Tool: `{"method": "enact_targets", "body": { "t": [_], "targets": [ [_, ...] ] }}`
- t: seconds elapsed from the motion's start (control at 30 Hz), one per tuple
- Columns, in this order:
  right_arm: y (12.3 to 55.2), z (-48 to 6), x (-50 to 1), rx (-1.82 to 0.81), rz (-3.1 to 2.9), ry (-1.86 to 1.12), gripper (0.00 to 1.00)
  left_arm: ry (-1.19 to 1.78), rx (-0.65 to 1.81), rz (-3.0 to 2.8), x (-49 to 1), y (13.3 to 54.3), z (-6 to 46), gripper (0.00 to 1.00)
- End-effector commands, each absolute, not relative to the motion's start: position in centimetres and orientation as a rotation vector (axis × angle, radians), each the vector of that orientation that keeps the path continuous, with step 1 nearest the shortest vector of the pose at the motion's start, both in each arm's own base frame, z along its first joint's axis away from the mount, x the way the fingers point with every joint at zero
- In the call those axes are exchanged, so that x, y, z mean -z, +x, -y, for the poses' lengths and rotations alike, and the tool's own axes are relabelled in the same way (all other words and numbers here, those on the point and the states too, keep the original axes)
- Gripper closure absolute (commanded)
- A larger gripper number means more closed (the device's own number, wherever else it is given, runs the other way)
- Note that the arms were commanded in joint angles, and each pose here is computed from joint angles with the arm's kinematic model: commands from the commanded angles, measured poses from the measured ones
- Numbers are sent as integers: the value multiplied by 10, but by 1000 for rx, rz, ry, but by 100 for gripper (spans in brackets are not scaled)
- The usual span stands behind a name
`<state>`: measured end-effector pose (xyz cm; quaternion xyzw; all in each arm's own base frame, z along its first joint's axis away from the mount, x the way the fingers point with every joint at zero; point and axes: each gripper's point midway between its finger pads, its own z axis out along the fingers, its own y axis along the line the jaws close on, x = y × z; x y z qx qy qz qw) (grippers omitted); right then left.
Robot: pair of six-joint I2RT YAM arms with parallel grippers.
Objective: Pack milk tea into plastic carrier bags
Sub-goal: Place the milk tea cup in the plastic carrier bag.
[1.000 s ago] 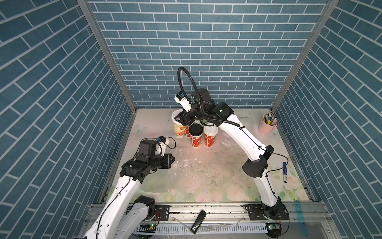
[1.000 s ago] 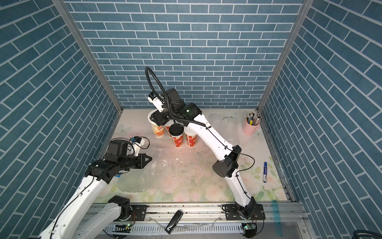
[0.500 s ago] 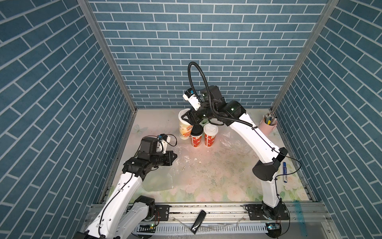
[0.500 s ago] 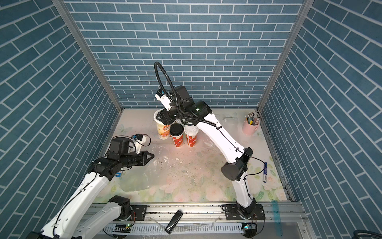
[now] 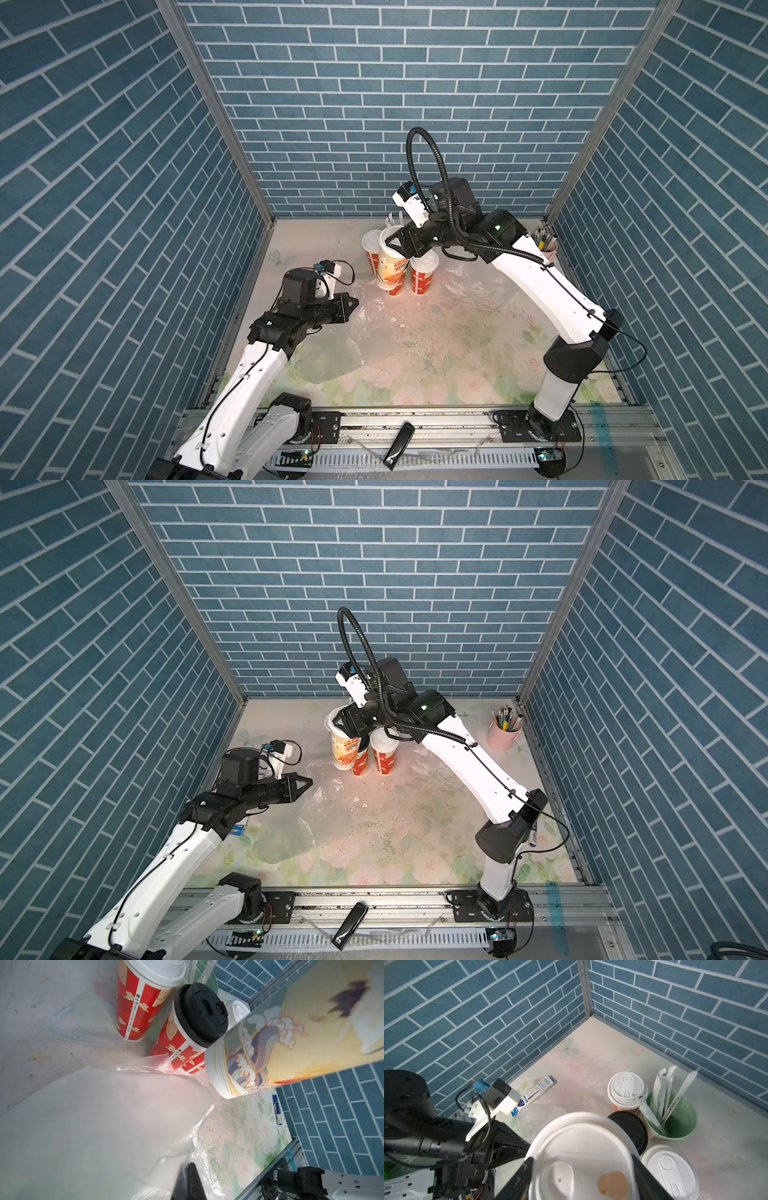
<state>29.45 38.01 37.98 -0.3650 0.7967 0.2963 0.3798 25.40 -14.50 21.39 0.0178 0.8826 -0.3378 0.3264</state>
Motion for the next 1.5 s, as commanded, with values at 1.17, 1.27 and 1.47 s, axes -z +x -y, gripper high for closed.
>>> {"method": "enact_targets", "body": {
  "t": [1.17, 1.27, 1.47],
  "targets": [
    [244, -377, -392, -1220, -1985, -814, 44, -213, 1020, -1857, -273, 289, 148, 100],
    [243, -379, -388, -1210, -1992, -823, 44, -225, 1048, -1840, -276, 289, 150, 100],
    [242, -383, -379, -1189, -2008, -837, 44, -249, 1067, -1812, -284, 287, 151, 100]
  ]
}}
